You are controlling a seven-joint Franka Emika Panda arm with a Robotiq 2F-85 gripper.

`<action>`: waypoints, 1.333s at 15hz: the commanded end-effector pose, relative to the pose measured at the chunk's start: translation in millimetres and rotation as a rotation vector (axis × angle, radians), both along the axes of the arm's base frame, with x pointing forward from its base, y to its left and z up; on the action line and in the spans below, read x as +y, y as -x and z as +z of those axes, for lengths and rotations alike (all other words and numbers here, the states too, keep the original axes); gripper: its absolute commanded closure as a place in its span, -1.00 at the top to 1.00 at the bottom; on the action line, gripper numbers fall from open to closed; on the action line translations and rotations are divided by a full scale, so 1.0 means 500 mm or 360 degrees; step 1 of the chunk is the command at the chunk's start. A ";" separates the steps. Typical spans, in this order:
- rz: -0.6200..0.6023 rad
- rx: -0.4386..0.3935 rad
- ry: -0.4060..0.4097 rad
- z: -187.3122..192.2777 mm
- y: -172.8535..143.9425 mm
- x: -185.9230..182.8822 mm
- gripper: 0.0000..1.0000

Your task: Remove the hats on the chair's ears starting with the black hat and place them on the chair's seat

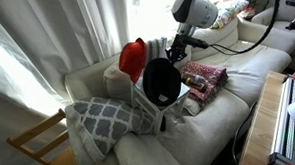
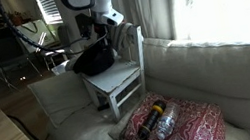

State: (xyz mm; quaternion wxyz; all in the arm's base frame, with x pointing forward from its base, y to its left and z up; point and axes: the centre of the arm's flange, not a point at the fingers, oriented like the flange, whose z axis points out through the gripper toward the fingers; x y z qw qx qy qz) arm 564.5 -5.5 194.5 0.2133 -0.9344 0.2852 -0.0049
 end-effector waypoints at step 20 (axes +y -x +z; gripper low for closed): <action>-0.0610 0.0325 0.0191 0.058 0.022 -0.031 0.60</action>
